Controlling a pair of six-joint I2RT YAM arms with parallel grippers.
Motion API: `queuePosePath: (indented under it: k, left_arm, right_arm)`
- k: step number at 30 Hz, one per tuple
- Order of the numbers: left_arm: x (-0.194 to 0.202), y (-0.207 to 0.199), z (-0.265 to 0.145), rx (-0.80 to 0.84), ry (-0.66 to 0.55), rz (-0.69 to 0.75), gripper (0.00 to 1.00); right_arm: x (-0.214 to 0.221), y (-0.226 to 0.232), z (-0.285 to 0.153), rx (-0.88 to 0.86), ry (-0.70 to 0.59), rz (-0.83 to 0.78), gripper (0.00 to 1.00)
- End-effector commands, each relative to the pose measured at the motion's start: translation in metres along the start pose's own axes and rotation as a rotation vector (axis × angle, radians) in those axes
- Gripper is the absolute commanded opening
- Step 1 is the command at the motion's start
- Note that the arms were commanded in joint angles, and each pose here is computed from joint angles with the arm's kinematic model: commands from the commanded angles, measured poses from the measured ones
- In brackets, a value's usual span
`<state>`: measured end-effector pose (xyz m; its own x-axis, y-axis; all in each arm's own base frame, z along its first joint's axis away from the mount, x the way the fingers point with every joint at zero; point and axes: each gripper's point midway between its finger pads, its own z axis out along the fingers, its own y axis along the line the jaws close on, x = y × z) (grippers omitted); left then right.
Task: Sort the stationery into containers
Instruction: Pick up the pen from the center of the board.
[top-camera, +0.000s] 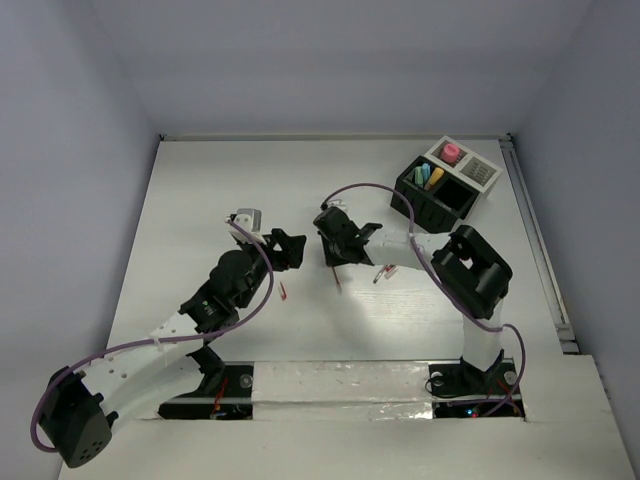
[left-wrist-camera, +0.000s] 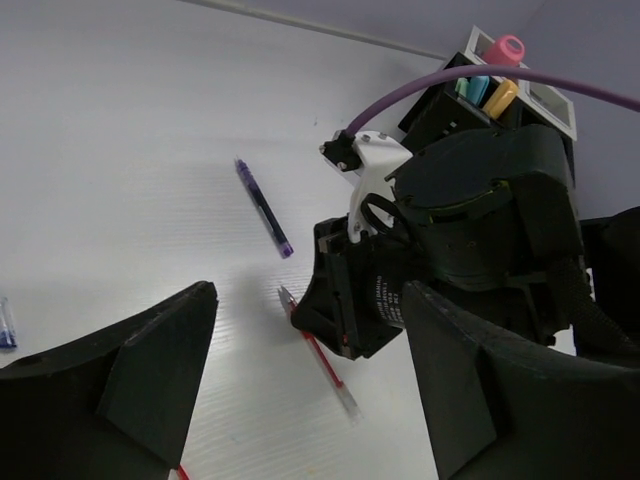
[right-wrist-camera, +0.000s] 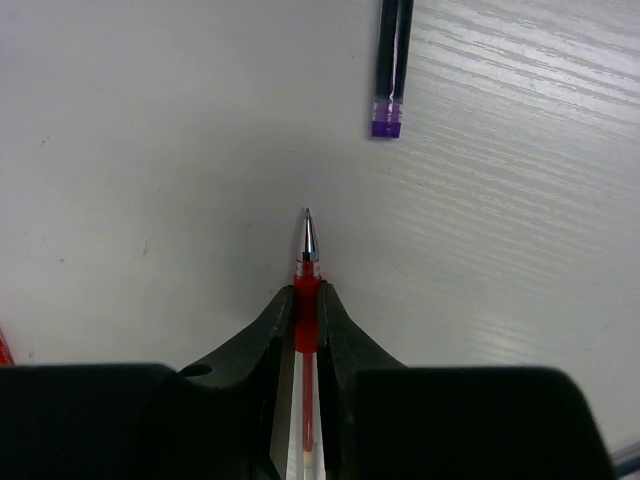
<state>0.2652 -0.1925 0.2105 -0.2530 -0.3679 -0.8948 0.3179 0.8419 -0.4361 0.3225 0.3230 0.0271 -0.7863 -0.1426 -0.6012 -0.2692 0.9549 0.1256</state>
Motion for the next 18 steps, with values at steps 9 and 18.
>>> queuePosePath:
  k: [9, 18]
  left_arm:
    - [0.037, -0.046, -0.020, 0.289, 0.166, -0.123, 0.42]
    - [0.045, -0.078, -0.021, 0.451, 0.214, -0.220, 0.35]
  right_arm:
    - [-0.066, 0.005, -0.066, -0.077, -0.243, 0.020, 0.00]
    - [-0.117, 0.042, -0.150, -0.400, -0.531, 0.139, 0.00]
